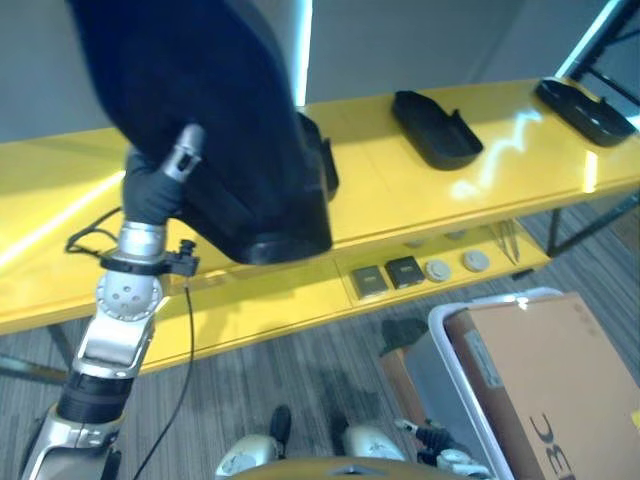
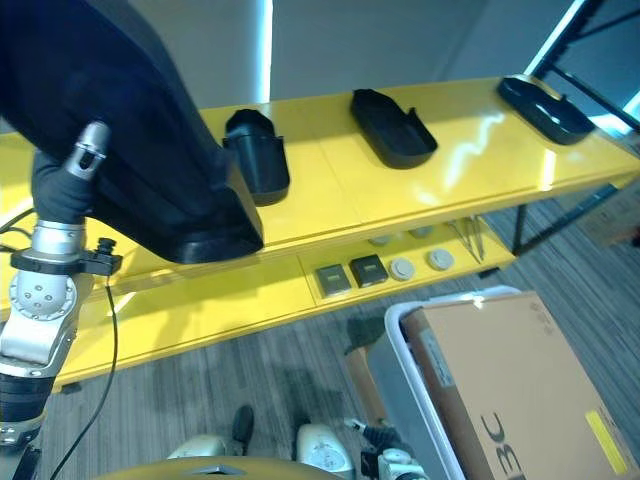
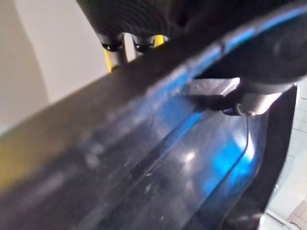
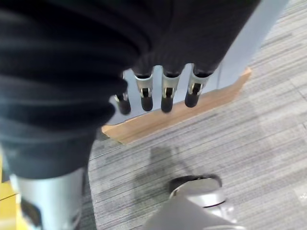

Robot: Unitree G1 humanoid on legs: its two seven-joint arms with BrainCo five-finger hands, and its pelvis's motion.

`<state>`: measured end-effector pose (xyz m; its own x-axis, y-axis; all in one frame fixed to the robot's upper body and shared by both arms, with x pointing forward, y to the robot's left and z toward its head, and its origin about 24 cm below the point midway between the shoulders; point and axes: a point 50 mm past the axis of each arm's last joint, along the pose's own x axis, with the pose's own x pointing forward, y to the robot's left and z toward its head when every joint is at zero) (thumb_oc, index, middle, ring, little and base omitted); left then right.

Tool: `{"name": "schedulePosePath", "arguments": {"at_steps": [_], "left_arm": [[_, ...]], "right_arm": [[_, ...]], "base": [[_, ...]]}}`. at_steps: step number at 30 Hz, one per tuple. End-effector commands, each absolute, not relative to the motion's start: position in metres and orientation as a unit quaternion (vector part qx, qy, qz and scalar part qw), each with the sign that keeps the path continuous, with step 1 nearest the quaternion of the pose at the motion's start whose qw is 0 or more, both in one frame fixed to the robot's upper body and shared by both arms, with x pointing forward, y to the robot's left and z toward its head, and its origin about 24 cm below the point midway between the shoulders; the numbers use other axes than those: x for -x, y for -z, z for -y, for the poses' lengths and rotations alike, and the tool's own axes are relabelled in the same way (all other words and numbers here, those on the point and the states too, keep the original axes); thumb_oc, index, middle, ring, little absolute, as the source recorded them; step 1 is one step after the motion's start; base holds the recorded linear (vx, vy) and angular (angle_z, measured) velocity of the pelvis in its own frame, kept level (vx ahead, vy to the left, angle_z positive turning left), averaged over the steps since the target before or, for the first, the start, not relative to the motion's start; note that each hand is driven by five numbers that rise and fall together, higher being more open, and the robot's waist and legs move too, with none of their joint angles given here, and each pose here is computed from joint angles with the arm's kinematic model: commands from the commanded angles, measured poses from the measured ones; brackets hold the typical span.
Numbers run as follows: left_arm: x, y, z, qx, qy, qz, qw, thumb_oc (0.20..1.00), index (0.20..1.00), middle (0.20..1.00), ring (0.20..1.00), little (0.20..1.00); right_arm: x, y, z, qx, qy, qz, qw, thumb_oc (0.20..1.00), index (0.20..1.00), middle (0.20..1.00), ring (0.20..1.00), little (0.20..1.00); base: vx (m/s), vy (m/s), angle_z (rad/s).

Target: Move parts from the plastic box to the shelf.

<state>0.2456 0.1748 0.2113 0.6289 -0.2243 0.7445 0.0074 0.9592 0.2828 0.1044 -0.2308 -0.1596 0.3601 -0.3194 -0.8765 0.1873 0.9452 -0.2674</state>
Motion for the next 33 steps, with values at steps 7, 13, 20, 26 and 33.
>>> {"name": "schedulePosePath", "arguments": {"at_steps": [7, 13, 20, 26, 33], "left_arm": [[-0.217, -0.223, -0.191, -0.04, 0.034, 0.475, 0.878, 0.2, 0.2, 0.2, 0.2, 0.2], [-0.218, -0.211, -0.213, -0.088, -0.014, 0.435, 0.896, 0.2, 0.2, 0.2, 0.2, 0.2], [-0.222, -0.21, -0.218, -0.153, 0.002, 0.406, 0.901, 0.2, 0.2, 0.2, 0.2, 0.2], [-0.224, -0.213, -0.238, -0.18, -0.025, 0.39, 0.903, 0.2, 0.2, 0.2, 0.2, 0.2], [-0.249, -0.207, -0.243, -0.152, -0.028, 0.359, 0.92, 0.2, 0.2, 0.2, 0.2, 0.2]], "right_arm": [[-0.116, 0.158, 0.223, 0.1, 0.106, -0.539, 0.83, 1.0, 1.0, 1.0, 1.0, 1.0], [-0.118, 0.15, 0.254, 0.117, 0.17, -0.523, 0.827, 1.0, 1.0, 1.0, 1.0, 1.0], [-0.103, 0.156, 0.245, 0.114, 0.153, -0.547, 0.815, 1.0, 1.0, 1.0, 1.0, 1.0], [-0.105, 0.162, 0.217, 0.118, 0.099, -0.544, 0.825, 1.0, 1.0, 1.0, 1.0, 1.0], [-0.091, 0.164, 0.22, 0.136, 0.066, -0.557, 0.817, 1.0, 1.0, 1.0, 1.0, 1.0]], "base": [[0.01, -0.064, 0.72], [0.14, 0.202, 0.91], [0.13, 0.432, -0.2], [0.05, 0.214, -0.51], [0.02, -0.027, 0.49]]}}
